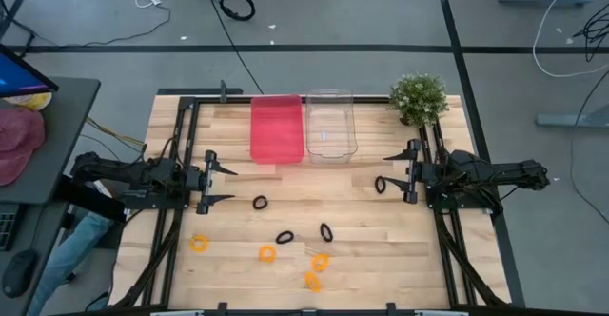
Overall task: Sort spring keychains
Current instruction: Put the black spring keychain into the transparent bin
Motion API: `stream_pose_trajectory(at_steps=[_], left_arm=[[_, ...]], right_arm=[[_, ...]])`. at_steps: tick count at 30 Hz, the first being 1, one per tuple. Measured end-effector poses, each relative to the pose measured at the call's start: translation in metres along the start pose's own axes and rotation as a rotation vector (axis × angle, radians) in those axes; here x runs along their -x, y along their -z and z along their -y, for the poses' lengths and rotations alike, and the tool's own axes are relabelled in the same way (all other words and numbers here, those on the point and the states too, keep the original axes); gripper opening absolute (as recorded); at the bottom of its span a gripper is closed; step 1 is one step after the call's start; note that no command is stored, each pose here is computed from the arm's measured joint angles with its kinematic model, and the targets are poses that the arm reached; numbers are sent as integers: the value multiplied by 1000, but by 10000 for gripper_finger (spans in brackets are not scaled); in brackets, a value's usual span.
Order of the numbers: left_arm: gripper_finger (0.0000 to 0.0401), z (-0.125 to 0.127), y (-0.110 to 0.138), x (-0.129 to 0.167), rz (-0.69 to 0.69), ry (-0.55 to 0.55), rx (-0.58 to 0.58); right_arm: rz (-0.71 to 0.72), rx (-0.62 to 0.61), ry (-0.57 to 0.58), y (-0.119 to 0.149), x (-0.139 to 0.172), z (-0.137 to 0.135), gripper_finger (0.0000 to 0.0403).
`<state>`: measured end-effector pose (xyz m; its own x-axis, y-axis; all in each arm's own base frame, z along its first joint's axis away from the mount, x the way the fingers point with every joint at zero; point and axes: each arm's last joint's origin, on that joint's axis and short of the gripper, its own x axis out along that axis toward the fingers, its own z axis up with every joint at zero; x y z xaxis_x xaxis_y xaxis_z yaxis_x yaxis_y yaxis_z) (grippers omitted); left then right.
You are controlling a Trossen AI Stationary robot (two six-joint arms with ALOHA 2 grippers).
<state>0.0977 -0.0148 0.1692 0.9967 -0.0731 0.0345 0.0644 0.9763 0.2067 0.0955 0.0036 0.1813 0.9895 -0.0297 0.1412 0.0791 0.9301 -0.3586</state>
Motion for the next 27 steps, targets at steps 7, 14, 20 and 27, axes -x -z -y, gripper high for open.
stream_pose_trajectory(at_steps=[7,14,20,27], left_arm=[[298,0,0,0,0,0,0],[298,0,0,0,0,0,0],[298,0,0,0,-1,0,0],[298,0,0,0,0,0,0]], right_arm=[[151,22,64,-15,1,6,257],[280,-59,97,-26,4,11,257],[311,-62,110,-29,5,12,257],[417,-83,149,-38,9,16,257]])
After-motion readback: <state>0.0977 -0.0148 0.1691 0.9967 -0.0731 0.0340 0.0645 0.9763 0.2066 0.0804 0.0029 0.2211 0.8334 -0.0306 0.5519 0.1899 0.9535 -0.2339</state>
